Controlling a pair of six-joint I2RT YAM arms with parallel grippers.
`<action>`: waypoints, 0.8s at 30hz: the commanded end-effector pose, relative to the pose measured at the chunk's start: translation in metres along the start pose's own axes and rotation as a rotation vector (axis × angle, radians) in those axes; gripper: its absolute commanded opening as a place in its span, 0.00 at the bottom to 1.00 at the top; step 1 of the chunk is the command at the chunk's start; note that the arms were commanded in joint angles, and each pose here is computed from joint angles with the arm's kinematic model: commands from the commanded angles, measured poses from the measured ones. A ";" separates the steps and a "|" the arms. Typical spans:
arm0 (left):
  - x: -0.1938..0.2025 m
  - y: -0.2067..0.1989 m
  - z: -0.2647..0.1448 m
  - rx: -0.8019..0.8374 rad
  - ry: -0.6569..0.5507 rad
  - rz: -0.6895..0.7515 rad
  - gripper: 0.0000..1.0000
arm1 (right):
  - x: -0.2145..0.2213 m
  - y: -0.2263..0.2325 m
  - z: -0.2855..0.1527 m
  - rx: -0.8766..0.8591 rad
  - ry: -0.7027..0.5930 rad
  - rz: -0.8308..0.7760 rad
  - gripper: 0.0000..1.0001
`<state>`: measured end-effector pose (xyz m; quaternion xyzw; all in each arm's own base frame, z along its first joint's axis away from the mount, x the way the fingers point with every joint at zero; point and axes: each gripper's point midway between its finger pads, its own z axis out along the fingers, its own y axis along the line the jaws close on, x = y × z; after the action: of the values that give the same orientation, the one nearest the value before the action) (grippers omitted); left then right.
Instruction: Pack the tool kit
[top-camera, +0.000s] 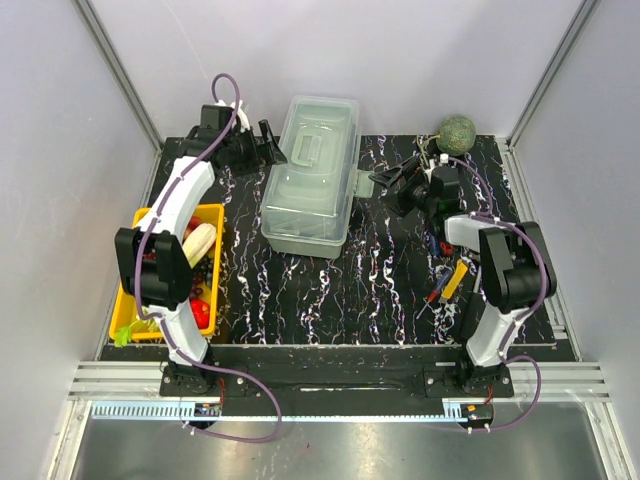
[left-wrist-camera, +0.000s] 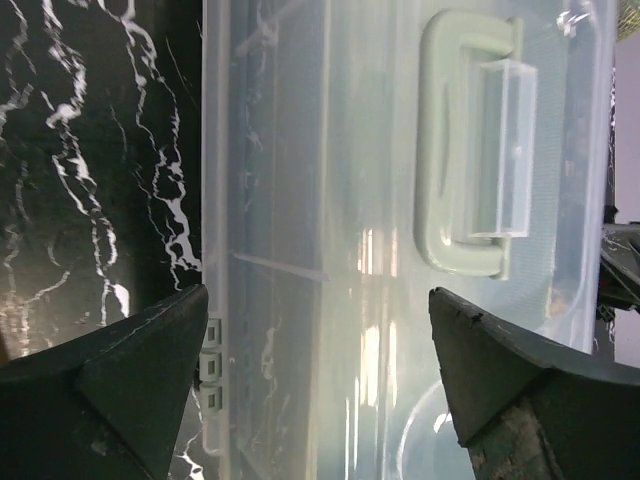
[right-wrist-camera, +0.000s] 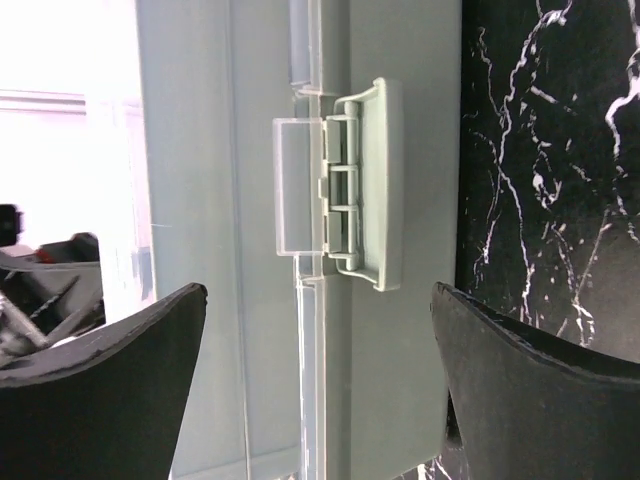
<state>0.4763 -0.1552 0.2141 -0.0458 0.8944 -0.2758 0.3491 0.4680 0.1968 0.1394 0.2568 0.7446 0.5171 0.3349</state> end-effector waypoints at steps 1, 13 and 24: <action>-0.058 -0.032 -0.057 0.008 -0.210 0.128 0.96 | -0.007 -0.007 -0.020 0.166 -0.012 -0.160 0.97; -0.030 -0.027 -0.043 0.063 -0.166 0.122 0.97 | 0.008 0.103 -0.030 0.184 0.018 -0.599 0.89; 0.052 -0.043 -0.028 0.281 0.022 0.146 0.92 | 0.044 0.135 -0.020 0.216 0.044 -0.814 0.86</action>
<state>0.4392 -0.1627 0.2137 0.0020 0.8754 -0.3120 0.3692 0.4265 0.2766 0.2502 -0.0248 0.8388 0.3223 0.4380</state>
